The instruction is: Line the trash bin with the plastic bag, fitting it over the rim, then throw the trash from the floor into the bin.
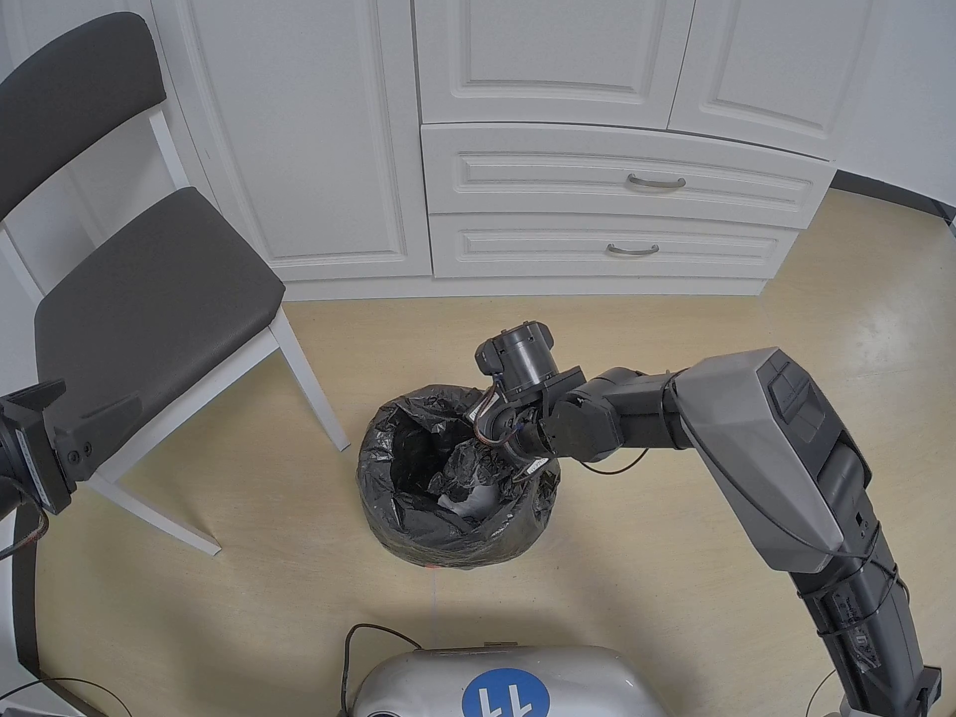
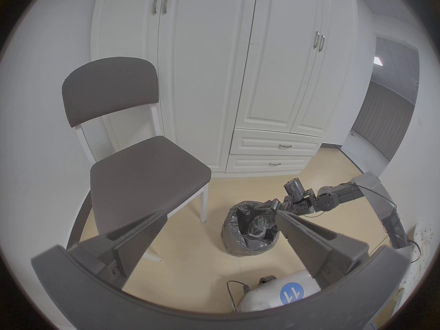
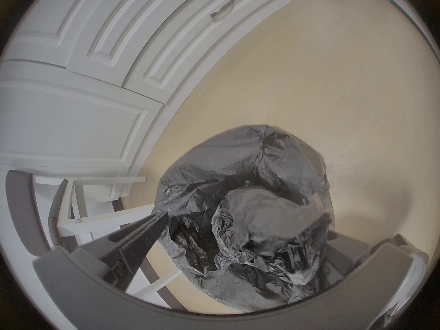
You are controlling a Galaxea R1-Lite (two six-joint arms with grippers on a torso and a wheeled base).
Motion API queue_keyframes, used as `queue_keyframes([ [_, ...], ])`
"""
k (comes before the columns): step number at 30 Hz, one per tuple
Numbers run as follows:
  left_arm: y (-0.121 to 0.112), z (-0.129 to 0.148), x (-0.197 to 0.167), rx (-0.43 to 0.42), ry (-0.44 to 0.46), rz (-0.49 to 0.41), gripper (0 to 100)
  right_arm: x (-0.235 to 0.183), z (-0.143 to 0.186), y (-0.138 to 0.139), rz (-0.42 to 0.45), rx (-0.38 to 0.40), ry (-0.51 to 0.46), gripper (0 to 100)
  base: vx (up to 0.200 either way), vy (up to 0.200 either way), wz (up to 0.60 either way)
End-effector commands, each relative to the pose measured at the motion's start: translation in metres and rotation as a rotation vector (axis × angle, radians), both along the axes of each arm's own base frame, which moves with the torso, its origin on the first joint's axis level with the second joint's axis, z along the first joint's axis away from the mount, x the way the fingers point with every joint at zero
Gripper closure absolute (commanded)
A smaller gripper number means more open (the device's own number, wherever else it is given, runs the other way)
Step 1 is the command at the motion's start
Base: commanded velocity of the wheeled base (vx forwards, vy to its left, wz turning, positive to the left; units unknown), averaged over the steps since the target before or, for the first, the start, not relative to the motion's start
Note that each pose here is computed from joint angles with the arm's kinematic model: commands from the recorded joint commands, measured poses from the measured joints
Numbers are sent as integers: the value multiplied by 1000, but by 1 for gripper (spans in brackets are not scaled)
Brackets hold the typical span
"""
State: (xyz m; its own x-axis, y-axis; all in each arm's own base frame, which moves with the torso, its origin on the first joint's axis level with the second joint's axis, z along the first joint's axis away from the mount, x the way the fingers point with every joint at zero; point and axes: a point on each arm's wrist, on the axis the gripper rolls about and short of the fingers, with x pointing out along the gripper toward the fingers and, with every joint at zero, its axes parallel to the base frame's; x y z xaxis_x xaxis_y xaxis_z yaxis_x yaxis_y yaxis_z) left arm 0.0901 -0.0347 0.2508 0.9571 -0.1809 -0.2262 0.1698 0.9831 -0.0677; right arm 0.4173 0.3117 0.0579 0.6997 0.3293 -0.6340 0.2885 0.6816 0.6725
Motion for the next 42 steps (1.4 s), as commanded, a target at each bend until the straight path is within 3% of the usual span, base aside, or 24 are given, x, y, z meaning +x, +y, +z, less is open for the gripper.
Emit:
queue_keyframes([
  [1, 1, 0, -1, 1, -3, 1, 0, -7, 40, -3, -4, 21, -62, 0, 0, 0, 0],
  [11, 1, 0, -2, -1, -4, 1, 0, -33, 113, -11, -6, 39, -149, 0, 0, 0, 0],
  [16, 1, -1, -2, 1, -3, 1, 0, -40, 124, -10, 3, 35, -168, 0, 0, 0, 0],
  [18, 1, -1, -2, 1, -3, -1, 0, -45, 137, -15, 2, -11, -204, 0, 0, 0, 0],
  [19, 1, -1, -2, 0, -1, 0, 0, -61, 150, -30, 11, -169, -236, 0, 0, 0, 0],
  [22, 1, -2, -2, 2, 3, 0, 0, -96, 174, -62, 27, -350, -282, 0, 0, 0, 0],
  [28, 0, -14, 0, 22, 43, 1, 0, -159, 194, -137, 127, -472, -394, 0, 0, 0, 0],
  [29, 1, -14, 1, 16, 39, 15, 0, -175, 193, -161, 135, -509, -495, 0, 0, 0, 0],
  [30, 2, -14, 1, 13, 35, 21, 0, -180, 192, -168, 142, -533, -528, 0, 0, 0, 0],
  [31, 4, -17, 1, 22, 33, 35, 0, -191, 188, -186, 154, -604, -601, 0, 0, 0, 0],
  [33, 5, -18, 3, 45, 22, 53, 0, -207, 180, -210, 179, -727, -684, 0, 0, 0, 0],
  [34, 5, -18, 3, 45, 22, 53, 0, -207, 180, -210, 179, -727, -684, 0, 0, 0, 0],
  [35, 10, -21, 5, 82, -1, 88, 0, -227, 170, -234, 223, -859, -772, 0, 0, 0, 0],
  [37, 15, -24, 5, 104, -18, 139, 0, -241, 165, -252, 205, -920, -817, 0, 0, 0, 0],
  [42, 25, -31, -11, 105, -70, 194, 0, -283, 159, -276, 108, -922, -858, 0, 0, 0, 0],
])
